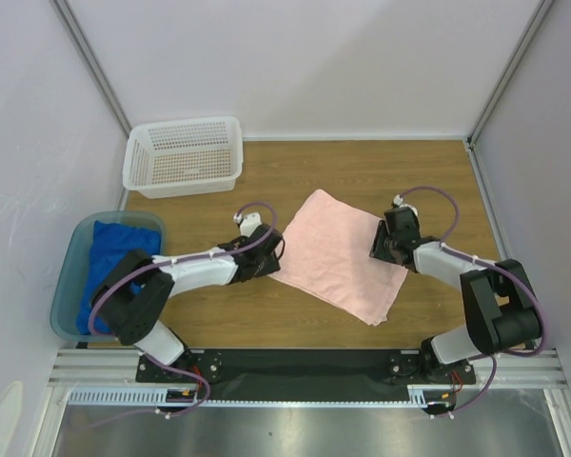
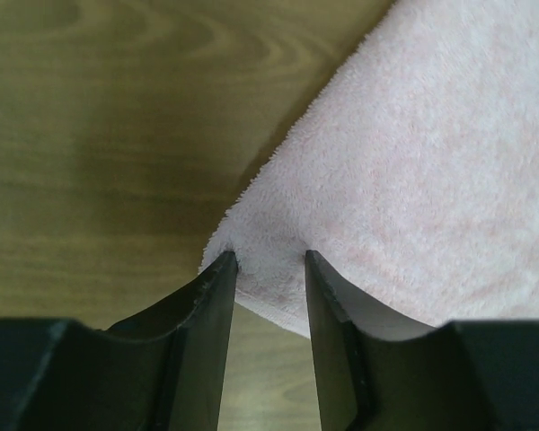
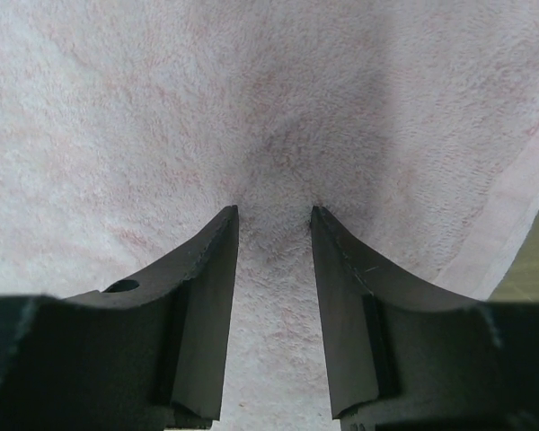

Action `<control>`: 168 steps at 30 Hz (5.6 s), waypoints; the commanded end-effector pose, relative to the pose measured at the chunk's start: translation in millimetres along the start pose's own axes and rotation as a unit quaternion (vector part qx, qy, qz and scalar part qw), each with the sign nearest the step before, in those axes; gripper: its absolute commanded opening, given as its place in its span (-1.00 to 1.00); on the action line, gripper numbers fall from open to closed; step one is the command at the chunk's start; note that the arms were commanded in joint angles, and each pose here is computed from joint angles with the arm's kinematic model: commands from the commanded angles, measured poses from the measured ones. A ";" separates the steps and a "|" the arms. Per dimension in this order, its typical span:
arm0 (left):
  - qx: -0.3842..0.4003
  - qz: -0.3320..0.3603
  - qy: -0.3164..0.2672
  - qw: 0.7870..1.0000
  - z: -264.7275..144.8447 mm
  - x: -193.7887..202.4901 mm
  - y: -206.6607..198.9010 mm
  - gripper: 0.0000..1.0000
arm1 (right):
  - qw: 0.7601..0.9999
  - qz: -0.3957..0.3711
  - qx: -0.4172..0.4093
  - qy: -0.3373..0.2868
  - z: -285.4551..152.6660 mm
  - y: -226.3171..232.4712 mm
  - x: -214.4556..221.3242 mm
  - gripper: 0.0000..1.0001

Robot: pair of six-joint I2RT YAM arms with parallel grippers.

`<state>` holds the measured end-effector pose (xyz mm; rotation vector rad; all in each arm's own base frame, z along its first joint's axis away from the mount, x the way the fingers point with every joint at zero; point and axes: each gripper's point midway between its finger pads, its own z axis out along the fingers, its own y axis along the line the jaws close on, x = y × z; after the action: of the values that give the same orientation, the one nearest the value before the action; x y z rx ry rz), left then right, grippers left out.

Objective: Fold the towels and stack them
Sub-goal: Fold the towel

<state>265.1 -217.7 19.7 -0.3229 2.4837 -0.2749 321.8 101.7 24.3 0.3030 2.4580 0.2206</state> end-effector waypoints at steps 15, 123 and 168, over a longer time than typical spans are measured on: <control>-0.024 0.022 -0.029 0.999 67.0 -100.3 -15.8 -0.21 | 0.996 0.078 -0.029 0.034 -29.1 7.1 68.2 -0.30; 0.038 -0.089 0.025 0.995 -56.7 89.5 38.9 0.49 | 0.975 0.200 -0.080 0.060 -101.2 -21.9 91.6 0.59; -0.016 -0.110 -0.002 0.994 -53.8 93.2 54.3 0.00 | 0.977 0.181 -0.079 0.081 -102.4 -14.4 104.5 0.38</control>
<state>168.7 -223.1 18.6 -0.7276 2.3658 -0.5754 172.6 107.9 37.6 0.6776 2.5276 0.6288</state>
